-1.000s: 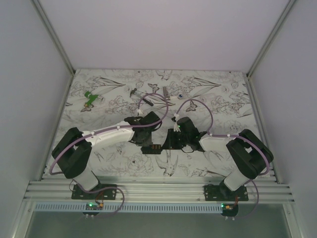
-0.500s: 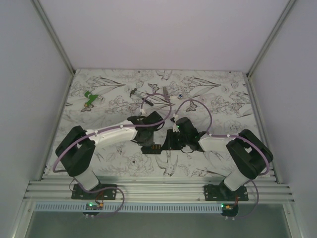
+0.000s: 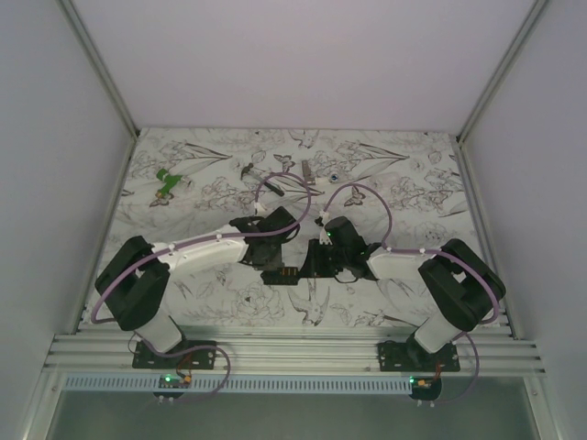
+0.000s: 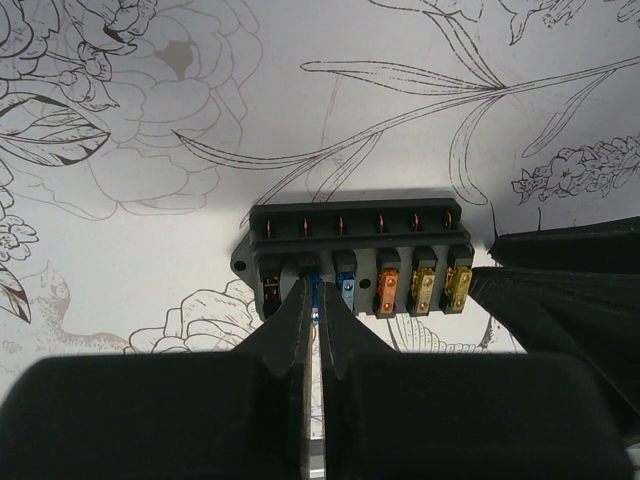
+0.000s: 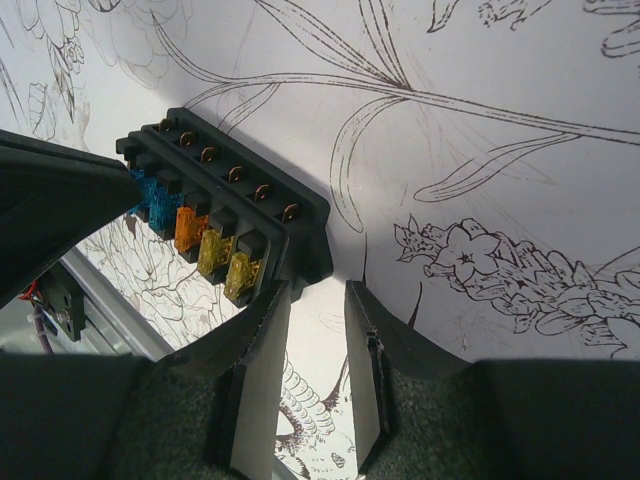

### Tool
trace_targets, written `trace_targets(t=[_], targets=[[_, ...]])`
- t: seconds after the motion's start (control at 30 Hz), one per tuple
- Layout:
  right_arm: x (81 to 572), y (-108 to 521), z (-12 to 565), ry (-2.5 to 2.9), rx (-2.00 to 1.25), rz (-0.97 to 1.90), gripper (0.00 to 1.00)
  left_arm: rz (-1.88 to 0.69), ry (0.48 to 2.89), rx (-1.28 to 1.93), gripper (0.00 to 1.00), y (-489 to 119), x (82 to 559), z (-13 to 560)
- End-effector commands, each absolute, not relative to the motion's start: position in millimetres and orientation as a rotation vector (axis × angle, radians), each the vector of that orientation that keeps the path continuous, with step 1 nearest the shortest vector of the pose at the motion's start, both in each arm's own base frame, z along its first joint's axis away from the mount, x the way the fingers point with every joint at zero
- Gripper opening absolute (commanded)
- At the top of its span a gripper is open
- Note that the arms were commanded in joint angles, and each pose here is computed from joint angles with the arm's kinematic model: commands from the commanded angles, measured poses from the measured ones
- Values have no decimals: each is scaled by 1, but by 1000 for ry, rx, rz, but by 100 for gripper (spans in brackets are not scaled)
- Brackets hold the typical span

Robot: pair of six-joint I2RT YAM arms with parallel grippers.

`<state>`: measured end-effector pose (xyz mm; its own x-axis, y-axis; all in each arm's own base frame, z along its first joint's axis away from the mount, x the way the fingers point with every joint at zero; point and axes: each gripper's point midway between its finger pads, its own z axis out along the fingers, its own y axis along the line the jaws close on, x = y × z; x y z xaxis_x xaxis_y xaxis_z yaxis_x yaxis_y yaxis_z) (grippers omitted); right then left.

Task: Snap on the fuse box
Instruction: Install the fuse at the fuse box base.

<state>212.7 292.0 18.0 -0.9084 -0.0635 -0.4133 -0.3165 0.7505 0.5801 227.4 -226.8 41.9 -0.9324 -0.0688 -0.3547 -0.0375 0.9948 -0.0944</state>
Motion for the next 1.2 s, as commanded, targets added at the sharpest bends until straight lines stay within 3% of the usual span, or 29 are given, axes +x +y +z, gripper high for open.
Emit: trace_targets(t=[0.0,1.17], targets=[[216,296,21,2576,-311,925,36,265,3009,-26,0,-163,171,-13],[216,295,24,2583,-314,898,35,292,3041,-56,0,-131,146,-16]])
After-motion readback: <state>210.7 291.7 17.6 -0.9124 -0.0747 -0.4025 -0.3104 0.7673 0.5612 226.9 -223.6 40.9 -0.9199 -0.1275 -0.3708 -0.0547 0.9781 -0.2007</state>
